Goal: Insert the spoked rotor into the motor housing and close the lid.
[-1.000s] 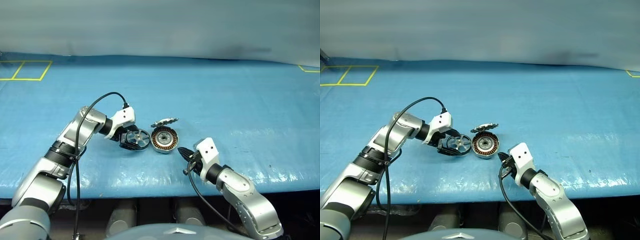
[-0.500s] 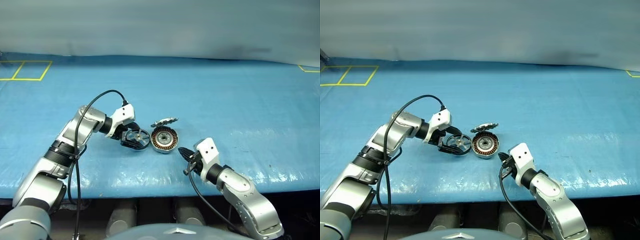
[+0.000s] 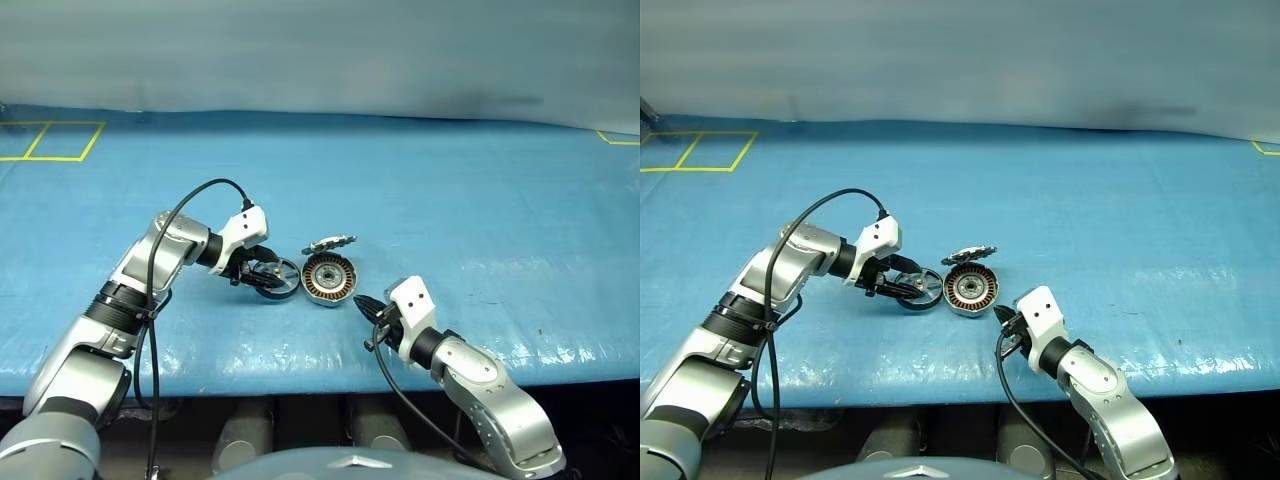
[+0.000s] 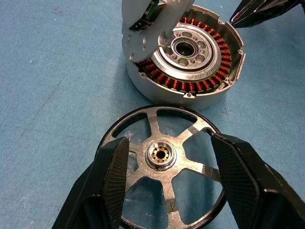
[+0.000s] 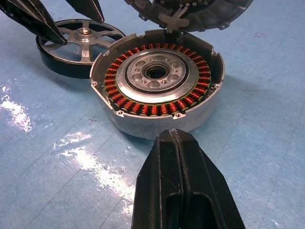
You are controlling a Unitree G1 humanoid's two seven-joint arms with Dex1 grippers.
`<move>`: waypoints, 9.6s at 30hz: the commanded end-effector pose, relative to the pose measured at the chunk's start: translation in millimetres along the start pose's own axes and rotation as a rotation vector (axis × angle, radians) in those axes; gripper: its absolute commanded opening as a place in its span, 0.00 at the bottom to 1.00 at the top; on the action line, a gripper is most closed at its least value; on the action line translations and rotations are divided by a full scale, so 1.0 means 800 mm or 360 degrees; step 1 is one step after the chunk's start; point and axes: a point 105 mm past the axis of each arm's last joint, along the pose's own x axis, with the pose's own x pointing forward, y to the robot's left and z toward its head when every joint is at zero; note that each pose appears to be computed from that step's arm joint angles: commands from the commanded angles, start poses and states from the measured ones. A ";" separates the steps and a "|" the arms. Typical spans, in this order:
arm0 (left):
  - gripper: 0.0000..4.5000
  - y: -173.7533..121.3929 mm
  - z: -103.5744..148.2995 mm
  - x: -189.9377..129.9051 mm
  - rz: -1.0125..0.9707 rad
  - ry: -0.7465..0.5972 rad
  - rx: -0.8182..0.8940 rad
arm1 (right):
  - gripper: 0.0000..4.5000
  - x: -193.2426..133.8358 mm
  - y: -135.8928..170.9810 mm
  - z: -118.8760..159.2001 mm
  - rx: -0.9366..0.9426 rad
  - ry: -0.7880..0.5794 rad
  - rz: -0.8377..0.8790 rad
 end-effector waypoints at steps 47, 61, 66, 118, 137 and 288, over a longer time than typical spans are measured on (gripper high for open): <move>0.29 -0.008 -0.019 -0.019 0.0013 0.0142 0.0087 | 0.00 -0.001 0.000 0.014 -0.0036 -0.0057 -0.0013; 0.29 -0.064 0.040 -0.049 -0.0213 -0.0148 0.0292 | 0.00 -0.010 -0.013 0.013 -0.0046 -0.0048 -0.0049; 0.29 -0.080 0.062 -0.033 -0.0338 -0.0256 0.0322 | 0.00 -0.012 -0.015 0.014 -0.0047 -0.0046 -0.0052; 0.29 -0.017 0.084 0.041 -0.0159 -0.0019 0.0603 | 0.00 -0.014 -0.015 0.009 -0.0009 -0.0060 -0.0114; 0.29 -0.017 0.075 0.047 -0.0141 0.0059 0.0621 | 0.00 -0.013 -0.016 0.010 -0.0024 -0.0059 -0.0108; 0.00 -0.112 -0.038 0.042 0.1014 -0.1042 -0.0259 | 0.68 0.082 0.007 0.057 -0.0180 -0.0200 0.0208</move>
